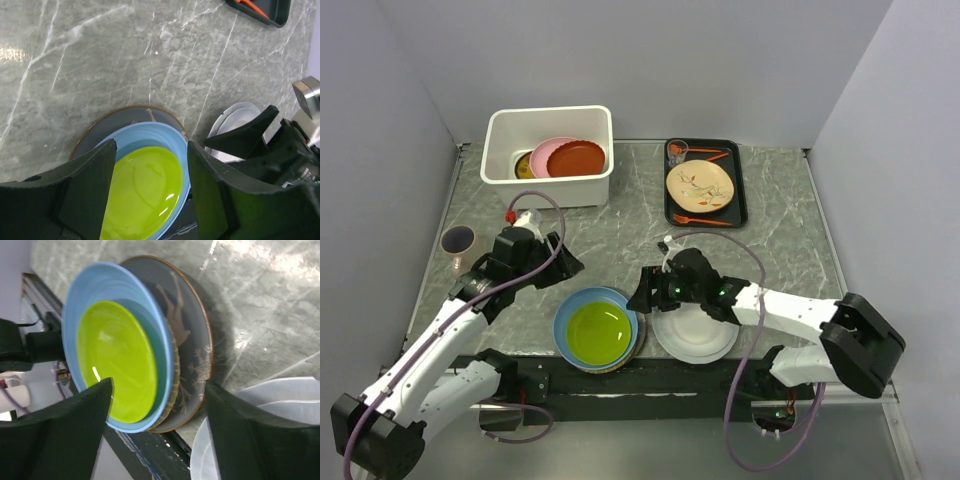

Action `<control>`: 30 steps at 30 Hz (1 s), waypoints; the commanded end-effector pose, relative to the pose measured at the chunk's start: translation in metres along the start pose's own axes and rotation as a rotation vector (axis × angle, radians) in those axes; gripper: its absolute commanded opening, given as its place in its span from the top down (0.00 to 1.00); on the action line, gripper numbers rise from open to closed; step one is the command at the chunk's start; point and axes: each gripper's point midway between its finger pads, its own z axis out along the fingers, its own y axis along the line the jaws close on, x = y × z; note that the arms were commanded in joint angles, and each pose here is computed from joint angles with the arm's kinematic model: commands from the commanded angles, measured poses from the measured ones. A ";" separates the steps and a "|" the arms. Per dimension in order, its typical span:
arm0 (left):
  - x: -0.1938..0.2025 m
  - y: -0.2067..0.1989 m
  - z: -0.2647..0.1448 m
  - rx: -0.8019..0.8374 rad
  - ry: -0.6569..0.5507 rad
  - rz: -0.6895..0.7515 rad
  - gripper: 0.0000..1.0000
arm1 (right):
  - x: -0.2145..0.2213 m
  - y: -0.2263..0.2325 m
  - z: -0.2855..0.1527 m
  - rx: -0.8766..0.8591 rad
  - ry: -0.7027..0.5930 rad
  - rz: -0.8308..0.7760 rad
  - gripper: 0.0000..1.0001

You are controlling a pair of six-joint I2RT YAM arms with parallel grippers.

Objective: Place the plates into the plastic bin on the countertop
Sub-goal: Pick up the plate at the center of the board.

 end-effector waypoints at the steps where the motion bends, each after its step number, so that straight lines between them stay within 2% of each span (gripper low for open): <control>1: 0.000 0.003 -0.010 -0.020 -0.016 -0.005 0.36 | -0.014 0.010 0.010 -0.004 -0.028 -0.017 0.28; 3: 0.004 0.005 -0.010 -0.022 -0.008 -0.004 0.36 | -0.013 0.010 0.015 -0.009 -0.017 -0.015 0.36; 12: 0.013 0.008 -0.010 -0.019 0.029 0.014 0.36 | -0.008 0.012 0.032 -0.007 0.031 -0.016 0.54; 14: 0.015 0.005 -0.010 -0.003 0.040 0.015 0.36 | -0.007 0.011 0.035 -0.008 0.043 -0.017 0.64; 22: 0.027 0.003 -0.004 0.015 0.090 0.029 0.36 | -0.009 -0.001 0.044 0.054 0.039 -0.013 0.92; 26: 0.033 0.001 0.000 0.022 0.120 0.044 0.37 | -0.013 -0.012 0.041 0.115 0.007 0.000 0.99; 30: 0.040 0.001 0.004 0.021 0.148 0.052 0.37 | -0.018 -0.018 0.038 0.162 -0.020 0.009 1.00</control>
